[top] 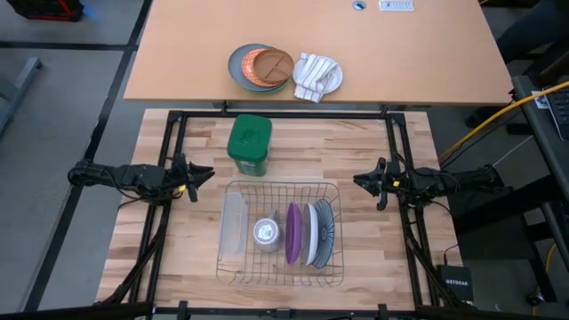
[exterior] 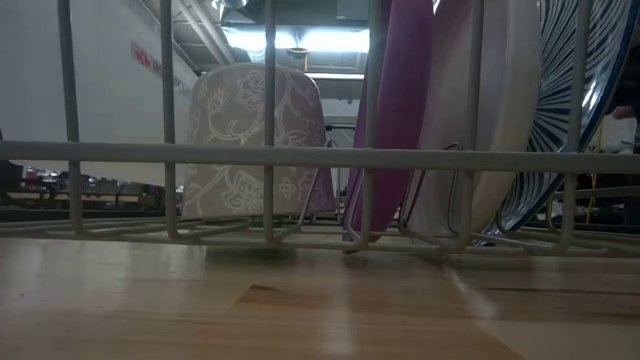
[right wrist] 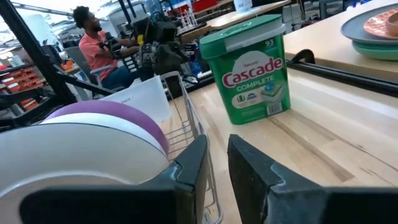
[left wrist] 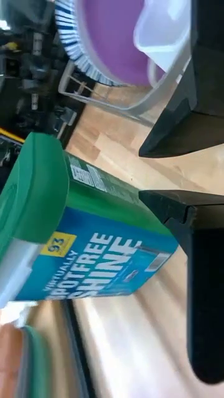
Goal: Sort dishes
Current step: Return to Home Position
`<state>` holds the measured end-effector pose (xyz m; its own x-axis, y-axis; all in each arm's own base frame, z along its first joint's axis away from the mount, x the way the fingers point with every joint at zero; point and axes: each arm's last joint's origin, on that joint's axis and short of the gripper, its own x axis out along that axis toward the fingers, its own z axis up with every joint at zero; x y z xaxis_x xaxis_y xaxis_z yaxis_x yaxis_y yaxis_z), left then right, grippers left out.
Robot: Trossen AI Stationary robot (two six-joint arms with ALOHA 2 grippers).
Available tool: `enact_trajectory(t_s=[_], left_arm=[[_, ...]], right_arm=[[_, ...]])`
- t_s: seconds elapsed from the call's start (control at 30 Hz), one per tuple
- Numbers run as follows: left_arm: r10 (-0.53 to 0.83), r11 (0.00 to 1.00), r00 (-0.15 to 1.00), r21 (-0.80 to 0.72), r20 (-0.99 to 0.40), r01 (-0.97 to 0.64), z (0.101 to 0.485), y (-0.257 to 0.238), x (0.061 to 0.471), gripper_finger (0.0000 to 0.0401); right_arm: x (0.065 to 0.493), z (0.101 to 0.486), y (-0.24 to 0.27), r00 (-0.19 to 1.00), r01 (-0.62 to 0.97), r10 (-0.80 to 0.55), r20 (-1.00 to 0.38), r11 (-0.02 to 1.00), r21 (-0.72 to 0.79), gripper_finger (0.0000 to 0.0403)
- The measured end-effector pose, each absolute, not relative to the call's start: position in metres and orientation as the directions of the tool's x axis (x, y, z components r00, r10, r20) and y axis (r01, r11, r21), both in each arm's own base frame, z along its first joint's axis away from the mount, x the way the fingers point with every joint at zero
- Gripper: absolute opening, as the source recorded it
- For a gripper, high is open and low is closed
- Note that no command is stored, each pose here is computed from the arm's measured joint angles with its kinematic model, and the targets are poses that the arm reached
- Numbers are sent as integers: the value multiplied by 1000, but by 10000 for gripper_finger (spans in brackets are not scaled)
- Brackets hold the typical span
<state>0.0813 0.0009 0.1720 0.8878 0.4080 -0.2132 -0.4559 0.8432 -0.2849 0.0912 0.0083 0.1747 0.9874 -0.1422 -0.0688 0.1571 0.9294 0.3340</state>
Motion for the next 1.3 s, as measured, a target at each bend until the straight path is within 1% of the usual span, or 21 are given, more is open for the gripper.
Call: enact_trajectory(t_s=[0.13,0.2,0.27,0.43,0.67,1.3], left_arm=[[414,761,885,-454,-211,-464,170,1,82,84],[414,739,885,-488,-214,-464,170,1,82,84],[414,755,885,-462,-214,-465,170,1,82,84],[414,819,885,-335,-214,-465,170,1,82,84],[414,853,885,-248,-214,-459,170,1,82,84],[414,853,885,-247,-214,-459,170,1,82,84]], right_arm=[[91,174,9,991,128,-109,-74,935,332,69],[91,174,9,992,124,-106,-74,935,332,69],[91,174,9,992,124,-105,-75,935,332,69],[91,174,9,991,125,-106,-77,935,331,69],[91,173,9,991,125,-105,-78,936,330,69],[91,173,9,991,126,-106,-80,936,330,69]])
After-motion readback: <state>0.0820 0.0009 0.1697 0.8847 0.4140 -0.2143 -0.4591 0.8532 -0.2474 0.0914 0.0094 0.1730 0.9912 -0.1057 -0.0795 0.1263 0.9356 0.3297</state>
